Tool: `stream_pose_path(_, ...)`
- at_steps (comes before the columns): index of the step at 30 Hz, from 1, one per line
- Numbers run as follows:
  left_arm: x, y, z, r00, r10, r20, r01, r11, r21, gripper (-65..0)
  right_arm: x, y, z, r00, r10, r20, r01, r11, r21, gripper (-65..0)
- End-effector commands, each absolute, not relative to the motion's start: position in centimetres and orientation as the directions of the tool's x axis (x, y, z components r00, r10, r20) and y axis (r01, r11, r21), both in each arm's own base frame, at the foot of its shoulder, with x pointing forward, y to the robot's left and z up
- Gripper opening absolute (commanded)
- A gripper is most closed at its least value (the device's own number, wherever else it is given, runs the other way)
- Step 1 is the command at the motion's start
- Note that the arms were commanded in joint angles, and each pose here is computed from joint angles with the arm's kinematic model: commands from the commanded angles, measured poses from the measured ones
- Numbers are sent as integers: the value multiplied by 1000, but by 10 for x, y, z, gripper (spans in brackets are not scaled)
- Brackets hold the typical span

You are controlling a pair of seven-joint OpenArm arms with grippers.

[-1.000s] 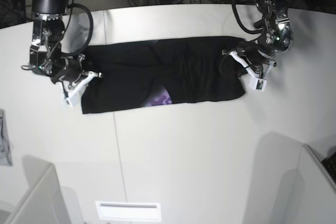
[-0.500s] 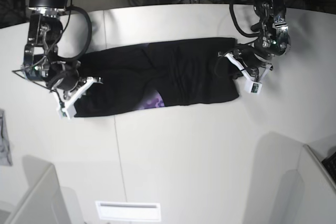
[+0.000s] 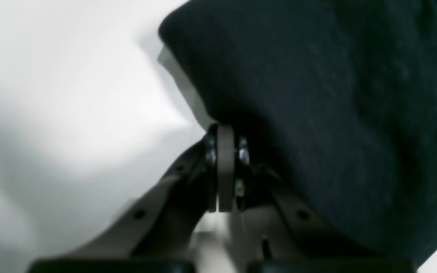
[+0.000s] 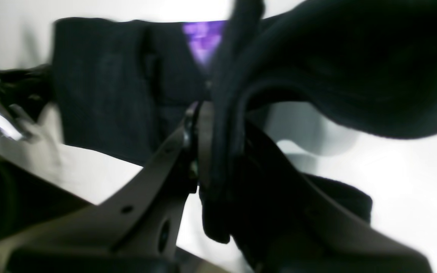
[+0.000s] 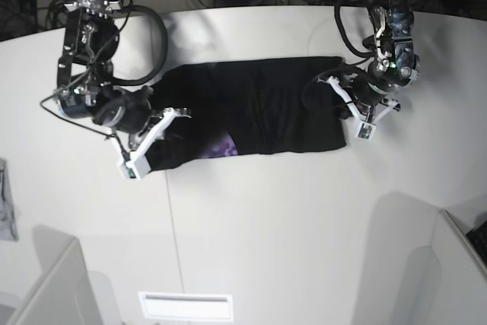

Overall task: Fold the T-shirt properly
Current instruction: 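Grasp the strip end with the right gripper and fold it toward the left gripper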

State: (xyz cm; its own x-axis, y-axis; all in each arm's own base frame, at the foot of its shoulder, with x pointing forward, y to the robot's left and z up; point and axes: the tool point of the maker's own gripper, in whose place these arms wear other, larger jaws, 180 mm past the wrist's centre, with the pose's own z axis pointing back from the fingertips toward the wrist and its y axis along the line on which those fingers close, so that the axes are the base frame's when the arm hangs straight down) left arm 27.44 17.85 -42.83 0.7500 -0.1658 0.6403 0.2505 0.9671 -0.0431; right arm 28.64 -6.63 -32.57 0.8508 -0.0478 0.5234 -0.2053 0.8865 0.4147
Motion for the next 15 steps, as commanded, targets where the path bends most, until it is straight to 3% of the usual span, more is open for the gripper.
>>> stream_pose_path(1, 274, 186, -427, 753, -199, 627, 255, 967, 1, -650, 291, -52, -313, 833, -52, 551, -236, 867, 438, -650)
stream_pose_path(15, 273, 155, -432, 741, -271, 615, 345, 939, -2, -650, 281, 28, -297, 849, -48, 525, -292, 786, 545, -650)
